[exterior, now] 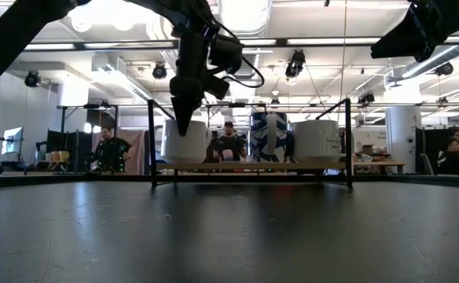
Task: Place coffee mugs
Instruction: Put the green mug on the shelf aligned with the other red mug
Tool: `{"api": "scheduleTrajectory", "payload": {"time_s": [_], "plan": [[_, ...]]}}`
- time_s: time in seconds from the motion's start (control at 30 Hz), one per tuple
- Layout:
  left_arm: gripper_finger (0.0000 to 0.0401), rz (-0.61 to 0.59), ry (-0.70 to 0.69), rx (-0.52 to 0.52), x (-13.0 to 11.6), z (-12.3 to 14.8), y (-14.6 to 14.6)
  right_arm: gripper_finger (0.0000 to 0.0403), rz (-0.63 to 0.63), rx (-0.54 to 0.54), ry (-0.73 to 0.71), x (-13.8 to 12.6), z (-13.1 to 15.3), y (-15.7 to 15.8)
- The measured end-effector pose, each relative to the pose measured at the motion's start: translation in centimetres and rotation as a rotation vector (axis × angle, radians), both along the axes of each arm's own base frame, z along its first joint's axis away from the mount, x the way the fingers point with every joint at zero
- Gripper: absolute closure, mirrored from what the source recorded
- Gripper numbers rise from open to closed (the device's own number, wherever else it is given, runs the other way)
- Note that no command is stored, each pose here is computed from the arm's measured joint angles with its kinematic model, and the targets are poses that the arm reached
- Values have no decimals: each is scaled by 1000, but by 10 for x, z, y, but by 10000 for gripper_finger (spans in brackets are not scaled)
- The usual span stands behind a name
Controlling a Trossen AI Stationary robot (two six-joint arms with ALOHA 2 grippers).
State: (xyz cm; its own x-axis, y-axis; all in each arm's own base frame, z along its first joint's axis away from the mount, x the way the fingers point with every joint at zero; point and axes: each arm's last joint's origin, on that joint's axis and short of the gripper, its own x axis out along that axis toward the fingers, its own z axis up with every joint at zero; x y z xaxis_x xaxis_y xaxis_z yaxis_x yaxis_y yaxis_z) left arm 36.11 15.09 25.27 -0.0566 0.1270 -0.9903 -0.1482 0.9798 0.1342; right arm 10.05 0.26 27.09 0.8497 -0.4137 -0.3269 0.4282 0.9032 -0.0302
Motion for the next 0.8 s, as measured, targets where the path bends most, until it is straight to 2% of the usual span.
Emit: {"api": "scheduleTrajectory", "payload": {"time_s": [0.23,0.57,0.8], "plan": [[378,14,15,-3,-3,-3,0,282,0,0,0,0,0,0],[348,3,31,58,-2,-1,3,282,0,0,0,0,0,0],[347,4,-2,81,-7,13,2,282,0,0,0,0,0,0]]}}
